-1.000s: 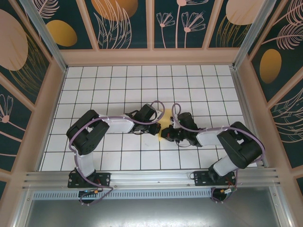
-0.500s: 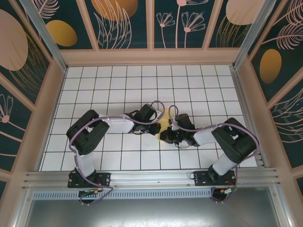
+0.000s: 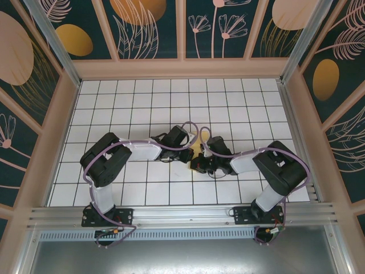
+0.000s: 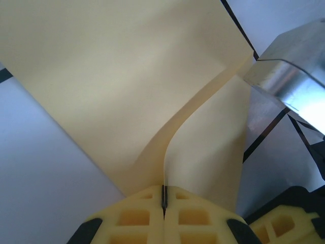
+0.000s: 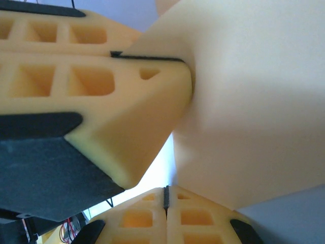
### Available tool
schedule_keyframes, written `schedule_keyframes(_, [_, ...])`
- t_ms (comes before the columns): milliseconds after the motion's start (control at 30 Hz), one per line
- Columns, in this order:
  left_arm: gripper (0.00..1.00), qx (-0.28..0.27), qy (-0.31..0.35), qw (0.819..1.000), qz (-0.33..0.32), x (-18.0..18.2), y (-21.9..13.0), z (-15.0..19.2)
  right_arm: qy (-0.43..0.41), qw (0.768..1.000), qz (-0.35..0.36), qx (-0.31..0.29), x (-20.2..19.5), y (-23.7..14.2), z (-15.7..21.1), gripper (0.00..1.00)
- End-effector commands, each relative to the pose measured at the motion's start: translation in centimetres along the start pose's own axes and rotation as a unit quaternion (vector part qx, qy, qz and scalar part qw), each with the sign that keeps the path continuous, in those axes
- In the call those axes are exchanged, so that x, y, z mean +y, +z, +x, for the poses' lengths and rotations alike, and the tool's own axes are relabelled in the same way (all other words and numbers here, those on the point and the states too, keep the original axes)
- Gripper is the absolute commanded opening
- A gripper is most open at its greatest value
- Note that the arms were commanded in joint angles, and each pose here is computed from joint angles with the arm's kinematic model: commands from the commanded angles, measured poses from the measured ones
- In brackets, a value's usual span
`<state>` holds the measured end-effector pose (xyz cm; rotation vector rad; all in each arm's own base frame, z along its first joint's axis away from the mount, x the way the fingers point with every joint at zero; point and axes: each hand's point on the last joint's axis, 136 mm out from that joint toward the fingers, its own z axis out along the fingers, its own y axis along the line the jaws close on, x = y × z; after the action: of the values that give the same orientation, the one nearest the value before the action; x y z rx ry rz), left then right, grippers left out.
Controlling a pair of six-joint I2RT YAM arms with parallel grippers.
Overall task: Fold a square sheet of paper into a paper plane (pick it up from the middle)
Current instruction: Third fold the triangle at the center of the table.
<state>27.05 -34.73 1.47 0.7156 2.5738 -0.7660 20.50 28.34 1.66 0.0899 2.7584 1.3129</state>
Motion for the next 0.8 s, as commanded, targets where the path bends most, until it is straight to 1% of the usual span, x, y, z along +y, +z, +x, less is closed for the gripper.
schedule_keyframes(0, [0.06,0.056,-0.011,0.997,-0.043,2.6,1.1,3.5,-0.001,0.999,0.044,-0.006,-1.5,0.1,0.0,0.00])
schedule_keyframes(167, [0.06,0.056,-0.010,0.997,-0.043,2.5,1.1,3.5,-0.031,0.999,-0.006,-0.028,1.9,-1.3,-0.7,0.00])
schedule_keyframes(233, [0.06,0.056,-0.012,0.997,-0.043,2.6,1.1,3.5,-0.034,0.999,-0.016,-0.028,2.4,-1.6,-0.7,0.00])
schedule_keyframes(333, [0.06,0.055,-0.011,0.998,-0.042,2.5,1.1,3.4,-0.029,0.999,-0.017,-0.009,1.9,-0.8,-0.2,0.00])
schedule_keyframes(433, [0.06,0.054,-0.011,0.998,-0.043,2.5,1.1,3.4,-0.009,1.000,0.011,0.005,0.1,0.1,0.3,0.00])
schedule_keyframes(533, [0.06,0.054,-0.011,0.998,-0.043,2.5,1.0,3.4,0.000,1.000,0.020,0.017,-0.7,0.6,0.7,0.00])
schedule_keyframes(633, [0.06,0.054,-0.010,0.998,-0.043,2.5,1.0,3.4,-0.011,1.000,0.020,0.006,-0.1,0.1,0.3,0.00])
schedule_keyframes(767, [0.06,0.053,-0.010,0.998,-0.044,2.5,1.0,3.3,-0.040,0.999,0.017,-0.032,1.8,-1.5,-1.6,0.00])
